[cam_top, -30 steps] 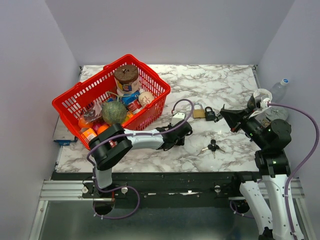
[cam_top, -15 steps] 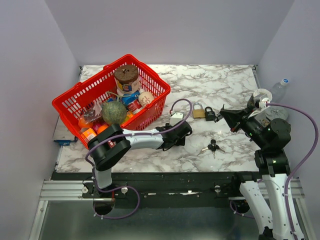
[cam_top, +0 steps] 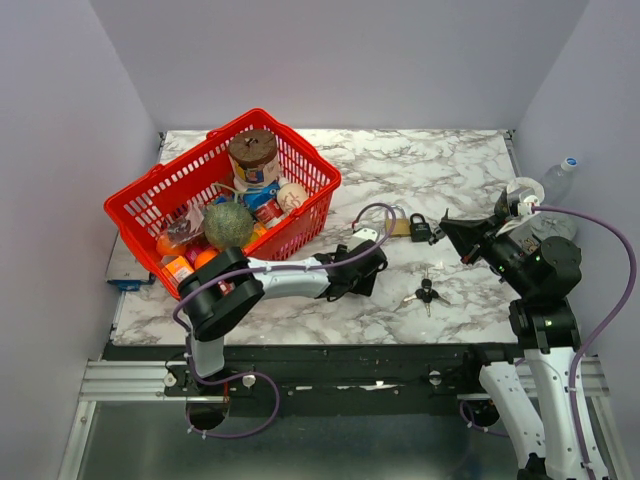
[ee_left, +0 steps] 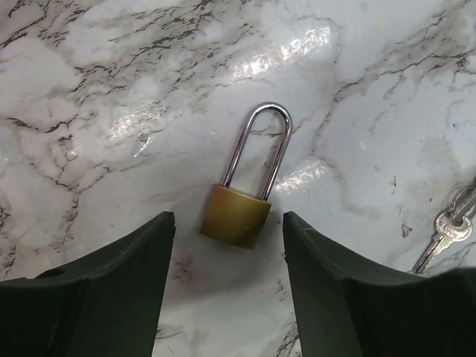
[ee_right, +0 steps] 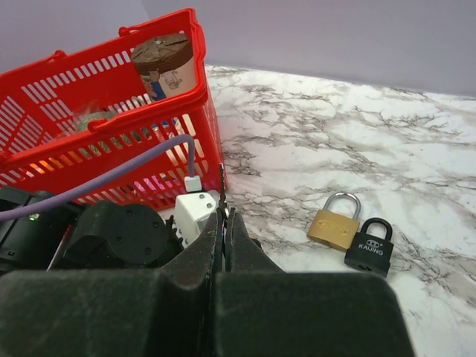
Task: Unlock with the key
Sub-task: Move the key to the center of the board.
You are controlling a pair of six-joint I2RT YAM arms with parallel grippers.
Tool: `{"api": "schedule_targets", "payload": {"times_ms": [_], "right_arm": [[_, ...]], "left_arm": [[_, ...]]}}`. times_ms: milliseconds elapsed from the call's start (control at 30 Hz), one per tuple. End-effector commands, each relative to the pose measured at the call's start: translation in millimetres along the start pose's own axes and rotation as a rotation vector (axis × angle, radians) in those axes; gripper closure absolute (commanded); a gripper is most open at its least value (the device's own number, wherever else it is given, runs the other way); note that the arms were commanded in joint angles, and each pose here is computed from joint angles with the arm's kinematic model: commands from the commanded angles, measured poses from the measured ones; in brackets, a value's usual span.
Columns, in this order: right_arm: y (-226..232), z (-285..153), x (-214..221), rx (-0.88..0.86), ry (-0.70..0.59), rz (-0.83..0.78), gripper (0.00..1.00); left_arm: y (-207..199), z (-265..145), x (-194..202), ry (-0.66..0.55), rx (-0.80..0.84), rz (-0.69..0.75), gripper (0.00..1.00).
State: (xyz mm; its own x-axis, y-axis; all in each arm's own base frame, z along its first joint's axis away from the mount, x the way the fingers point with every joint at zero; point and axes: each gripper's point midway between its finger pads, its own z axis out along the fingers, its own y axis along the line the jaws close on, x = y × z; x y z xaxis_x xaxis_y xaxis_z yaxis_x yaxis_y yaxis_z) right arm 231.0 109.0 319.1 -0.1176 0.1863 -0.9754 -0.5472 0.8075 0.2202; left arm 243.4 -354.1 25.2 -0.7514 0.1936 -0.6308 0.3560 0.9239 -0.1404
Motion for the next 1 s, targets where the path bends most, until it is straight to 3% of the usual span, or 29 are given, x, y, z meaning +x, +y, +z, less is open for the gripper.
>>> {"api": "schedule_targets", "payload": {"times_ms": [0, 533, 633, 667, 833, 967], "right_arm": [[-1.1, -0.5, 2.6, 0.003, 0.011, -0.002, 0.99], [-4.3, 1.1, 5.3, 0.013, 0.021, 0.006, 0.99], [-3.7, 1.0, 5.1, 0.012, 0.022, 0.006, 0.99], [-3.7, 0.8, 5.4, 0.012, 0.022, 0.006, 0.99], [-4.0, 1.0, 6.1, 0.012, 0.024, 0.008, 0.99], [-3.8, 1.7, 6.7, 0.009, 0.030, 0.011, 0.99]], "left_arm": [[20.3, 7.7, 41.5, 0.156, -0.048, 0.144, 0.31], [13.7, 17.5, 59.0, 0.256, -0.012, 0.292, 0.48], [17.1, 21.4, 73.8, 0.309, -0.025, 0.312, 0.60], [18.8, 22.4, 78.2, 0.324, -0.029, 0.313, 0.68], [30.2, 21.0, 101.7, 0.394, -0.041, 0.325, 0.83], [28.4, 15.1, 96.8, 0.385, -0.034, 0.302, 0.94]]}}
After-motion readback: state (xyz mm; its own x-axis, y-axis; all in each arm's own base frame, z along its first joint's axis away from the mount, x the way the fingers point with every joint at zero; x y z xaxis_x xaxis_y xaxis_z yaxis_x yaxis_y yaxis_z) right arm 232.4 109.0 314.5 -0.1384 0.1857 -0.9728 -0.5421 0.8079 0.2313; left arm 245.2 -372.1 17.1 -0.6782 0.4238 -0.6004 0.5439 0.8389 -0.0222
